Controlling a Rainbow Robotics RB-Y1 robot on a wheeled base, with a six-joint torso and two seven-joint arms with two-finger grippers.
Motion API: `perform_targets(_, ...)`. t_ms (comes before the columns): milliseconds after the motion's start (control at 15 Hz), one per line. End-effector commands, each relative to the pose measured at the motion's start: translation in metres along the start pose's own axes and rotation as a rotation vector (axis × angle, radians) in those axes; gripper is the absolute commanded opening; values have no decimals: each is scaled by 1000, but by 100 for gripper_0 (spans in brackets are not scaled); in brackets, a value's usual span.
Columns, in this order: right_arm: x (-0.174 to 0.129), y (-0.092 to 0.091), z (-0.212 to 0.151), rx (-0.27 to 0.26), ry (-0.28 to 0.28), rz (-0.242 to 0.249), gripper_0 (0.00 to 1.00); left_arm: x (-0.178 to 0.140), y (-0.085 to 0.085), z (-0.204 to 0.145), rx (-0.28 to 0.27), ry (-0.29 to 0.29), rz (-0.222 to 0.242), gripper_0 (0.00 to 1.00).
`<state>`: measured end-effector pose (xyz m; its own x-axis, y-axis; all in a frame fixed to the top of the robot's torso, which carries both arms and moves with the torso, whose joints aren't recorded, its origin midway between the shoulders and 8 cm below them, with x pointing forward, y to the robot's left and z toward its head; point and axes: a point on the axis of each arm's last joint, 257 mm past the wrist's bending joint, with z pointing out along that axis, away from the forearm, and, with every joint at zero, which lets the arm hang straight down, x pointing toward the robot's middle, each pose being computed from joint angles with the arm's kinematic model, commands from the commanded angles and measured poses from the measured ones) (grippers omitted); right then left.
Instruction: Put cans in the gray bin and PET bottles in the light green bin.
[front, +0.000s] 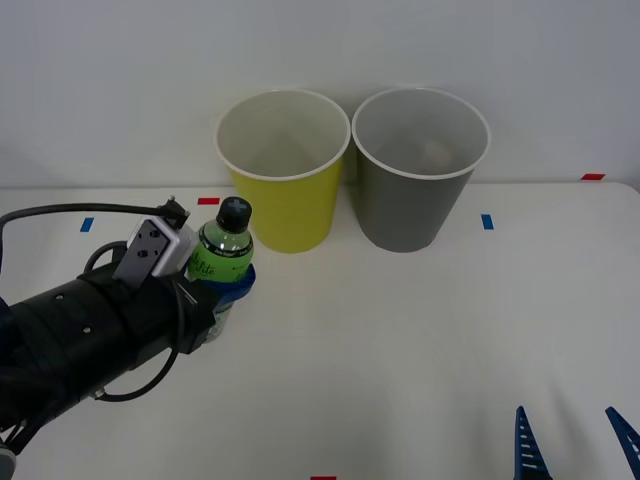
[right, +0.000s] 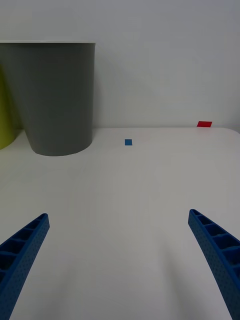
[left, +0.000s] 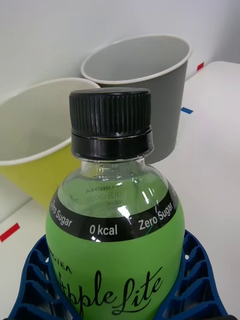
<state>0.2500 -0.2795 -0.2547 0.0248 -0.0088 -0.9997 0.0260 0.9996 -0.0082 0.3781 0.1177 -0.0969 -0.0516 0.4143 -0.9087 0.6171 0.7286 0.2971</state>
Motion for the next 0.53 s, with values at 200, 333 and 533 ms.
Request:
perform_targets(200,0,0,0,0,0,0,96,-55,31,-10,-13,-19,31,0)
perform_targets(333,0,0,0,0,0,0,96,-75,39,-11,-29,-55,43,0)
perform_targets(533,0,0,0,0,0,0,96,-115,46,-12,-51,-154,44,0)
